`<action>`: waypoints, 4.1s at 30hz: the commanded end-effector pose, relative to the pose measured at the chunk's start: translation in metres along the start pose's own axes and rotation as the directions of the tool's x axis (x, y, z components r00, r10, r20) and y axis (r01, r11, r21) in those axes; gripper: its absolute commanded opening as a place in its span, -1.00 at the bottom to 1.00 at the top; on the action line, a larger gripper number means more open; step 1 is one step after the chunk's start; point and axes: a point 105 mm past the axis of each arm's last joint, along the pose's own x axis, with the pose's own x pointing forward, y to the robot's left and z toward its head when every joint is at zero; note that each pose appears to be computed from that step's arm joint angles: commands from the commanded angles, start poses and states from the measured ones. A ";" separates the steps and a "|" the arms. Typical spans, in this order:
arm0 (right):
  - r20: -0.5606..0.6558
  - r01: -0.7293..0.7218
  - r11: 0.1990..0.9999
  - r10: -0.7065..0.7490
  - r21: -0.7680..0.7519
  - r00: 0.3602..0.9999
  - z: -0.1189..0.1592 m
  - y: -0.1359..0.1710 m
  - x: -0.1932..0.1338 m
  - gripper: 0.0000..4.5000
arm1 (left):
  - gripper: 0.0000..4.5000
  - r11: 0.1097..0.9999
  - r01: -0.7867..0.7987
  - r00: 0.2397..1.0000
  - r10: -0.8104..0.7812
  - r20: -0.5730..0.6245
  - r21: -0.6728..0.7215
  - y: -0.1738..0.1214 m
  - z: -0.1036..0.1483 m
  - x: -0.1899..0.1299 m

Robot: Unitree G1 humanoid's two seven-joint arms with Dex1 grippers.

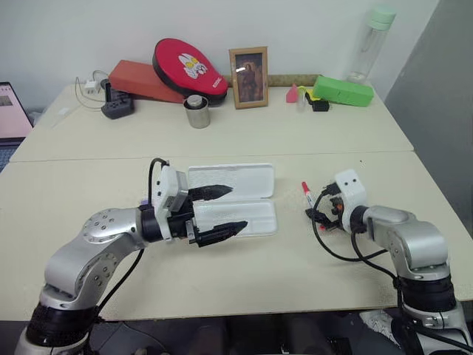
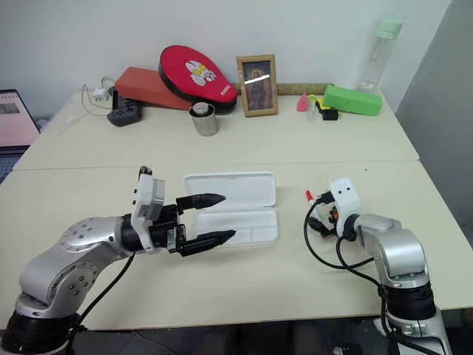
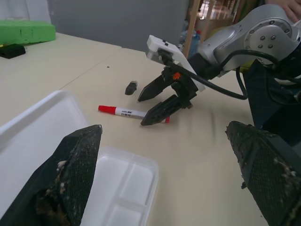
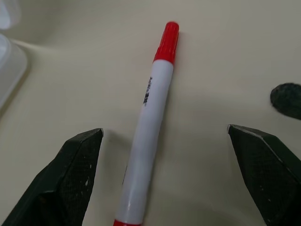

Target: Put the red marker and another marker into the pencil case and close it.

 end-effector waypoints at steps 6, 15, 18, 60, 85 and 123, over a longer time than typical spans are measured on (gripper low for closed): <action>0.005 0.038 0.999 -0.038 -0.038 0.999 0.002 0.008 0.007 0.90 | 1.00 0.999 0.014 1.000 -0.015 0.026 0.047 0.003 0.007 0.004; -0.003 0.038 0.998 -0.038 -0.053 0.999 0.001 0.004 0.012 -0.01 | 1.00 0.999 -0.005 1.000 0.004 0.028 0.048 0.001 0.006 0.002; 0.001 0.036 0.998 -0.036 -0.060 0.999 0.003 0.003 0.011 -0.35 | 1.00 0.999 -0.018 0.999 0.017 0.035 0.046 0.003 0.005 0.002; -0.098 -0.403 0.342 0.648 -0.849 0.755 0.092 0.156 0.035 -0.89 | 1.00 0.877 -0.480 0.874 0.477 -0.090 -0.008 -0.014 -0.019 -0.092; -0.001 -0.496 0.349 0.817 -0.795 0.577 0.114 0.163 -0.010 0.92 | 1.00 0.662 -0.746 0.665 0.741 -0.091 -0.070 0.024 -0.034 -0.102; 0.143 -0.547 0.465 0.836 -0.696 0.529 0.122 0.131 -0.038 1.00 | 0.04 0.135 -0.979 0.189 0.884 -0.427 -0.154 0.057 -0.136 -0.131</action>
